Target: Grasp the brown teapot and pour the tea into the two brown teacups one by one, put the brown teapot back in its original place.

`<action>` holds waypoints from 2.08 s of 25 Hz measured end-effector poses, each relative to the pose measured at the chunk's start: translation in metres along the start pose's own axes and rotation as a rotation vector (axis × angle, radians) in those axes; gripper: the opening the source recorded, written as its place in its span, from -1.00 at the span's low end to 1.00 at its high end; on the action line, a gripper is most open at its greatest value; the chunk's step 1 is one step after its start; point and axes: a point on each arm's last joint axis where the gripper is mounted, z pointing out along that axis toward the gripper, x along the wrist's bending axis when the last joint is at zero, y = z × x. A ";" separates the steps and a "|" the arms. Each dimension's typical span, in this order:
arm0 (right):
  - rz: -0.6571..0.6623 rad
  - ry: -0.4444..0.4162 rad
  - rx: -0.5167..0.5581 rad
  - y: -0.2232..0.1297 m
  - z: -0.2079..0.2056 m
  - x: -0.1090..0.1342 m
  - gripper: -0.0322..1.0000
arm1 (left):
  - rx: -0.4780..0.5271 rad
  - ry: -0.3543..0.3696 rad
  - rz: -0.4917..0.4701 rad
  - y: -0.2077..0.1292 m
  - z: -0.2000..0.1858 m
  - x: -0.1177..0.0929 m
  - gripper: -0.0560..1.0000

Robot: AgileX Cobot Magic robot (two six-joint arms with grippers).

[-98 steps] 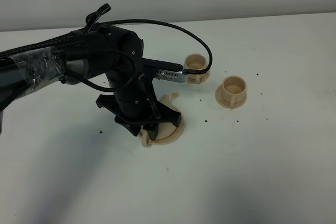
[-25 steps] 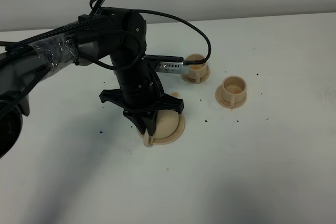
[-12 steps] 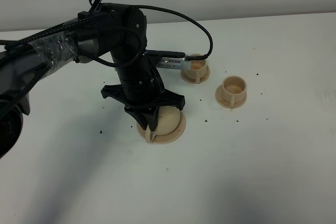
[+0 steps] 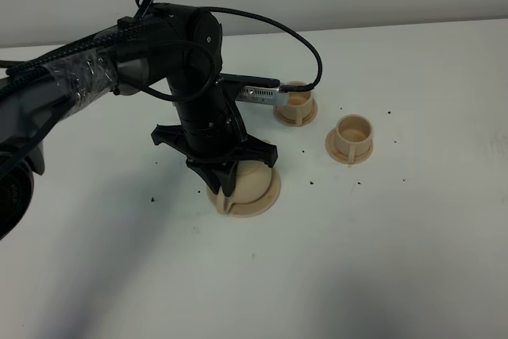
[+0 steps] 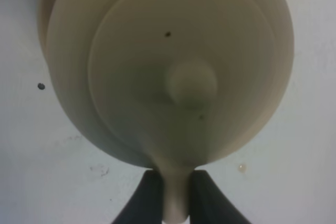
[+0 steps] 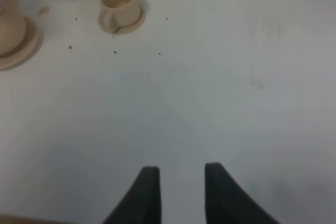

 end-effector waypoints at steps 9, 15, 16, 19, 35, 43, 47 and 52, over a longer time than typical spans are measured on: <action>0.000 0.000 0.000 0.000 0.000 0.000 -0.47 | 0.019 0.002 -0.001 0.001 0.006 0.001 -0.59; 0.000 0.000 0.000 0.000 0.000 0.000 -0.47 | 0.022 0.003 -0.005 0.001 0.007 0.001 -0.59; 0.000 0.000 0.000 0.000 0.000 0.000 -0.47 | 0.024 0.002 -0.005 0.001 0.007 0.001 -0.59; 0.000 0.000 0.000 0.000 0.000 0.000 -0.47 | 0.027 0.002 -0.006 0.001 0.007 0.001 -0.59; 0.000 0.000 0.000 0.000 0.000 0.000 -0.47 | 0.031 0.005 -0.022 0.001 0.009 0.001 -0.28; 0.000 0.000 0.000 0.000 0.000 0.000 -0.47 | 0.042 -0.003 -0.026 0.002 0.012 0.001 -0.28; 0.000 0.000 0.000 0.000 0.000 0.000 -0.47 | 0.050 -0.009 -0.029 0.002 0.016 0.000 -0.28; 0.000 0.000 0.000 0.000 0.000 0.000 -0.47 | 0.053 -0.012 -0.030 0.003 0.016 0.000 -0.31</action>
